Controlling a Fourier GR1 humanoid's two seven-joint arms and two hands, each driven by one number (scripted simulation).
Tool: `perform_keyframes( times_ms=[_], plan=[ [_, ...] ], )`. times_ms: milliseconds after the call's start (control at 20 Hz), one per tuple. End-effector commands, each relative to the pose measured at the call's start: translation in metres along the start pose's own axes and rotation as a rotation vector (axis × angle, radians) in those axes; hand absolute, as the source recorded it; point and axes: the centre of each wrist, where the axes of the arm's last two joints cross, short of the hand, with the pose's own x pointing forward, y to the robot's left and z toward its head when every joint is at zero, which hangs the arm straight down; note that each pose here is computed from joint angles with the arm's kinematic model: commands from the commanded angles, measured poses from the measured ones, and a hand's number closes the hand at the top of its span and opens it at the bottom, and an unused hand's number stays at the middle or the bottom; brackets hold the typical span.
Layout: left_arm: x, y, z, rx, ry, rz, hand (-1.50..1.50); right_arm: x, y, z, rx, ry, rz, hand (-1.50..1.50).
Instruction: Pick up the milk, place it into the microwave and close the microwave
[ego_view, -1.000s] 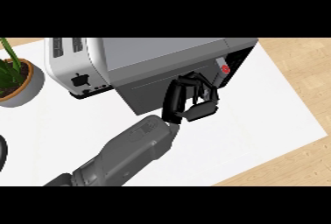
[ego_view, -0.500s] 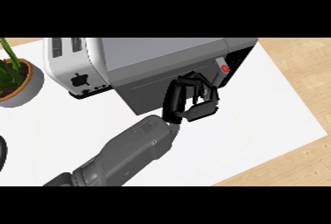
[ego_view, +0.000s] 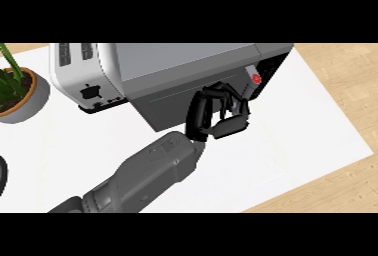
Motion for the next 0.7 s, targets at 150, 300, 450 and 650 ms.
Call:
perform_keyframes(
  times_ms=[150, 300, 450, 650],
  plan=[
    [-0.003, 0.008, -0.021, -0.023, 0.041, -0.108, 1.5, 0.004, 0.0, -0.005, 0.054, -0.028, -0.033, -1.5],
    [-0.011, 0.015, -0.016, 0.007, 0.075, -0.169, 1.5, 0.002, 0.003, -0.006, 0.073, -0.041, -0.075, -1.5],
    [-0.015, 0.02, -0.016, 0.064, 0.118, -0.185, 1.5, 0.004, 0.004, -0.008, 0.104, -0.029, -0.078, -1.5],
    [-0.019, 0.024, -0.013, 0.096, 0.157, -0.198, 1.5, 0.007, 0.002, -0.007, 0.097, -0.03, -0.074, -1.5]
  ],
)
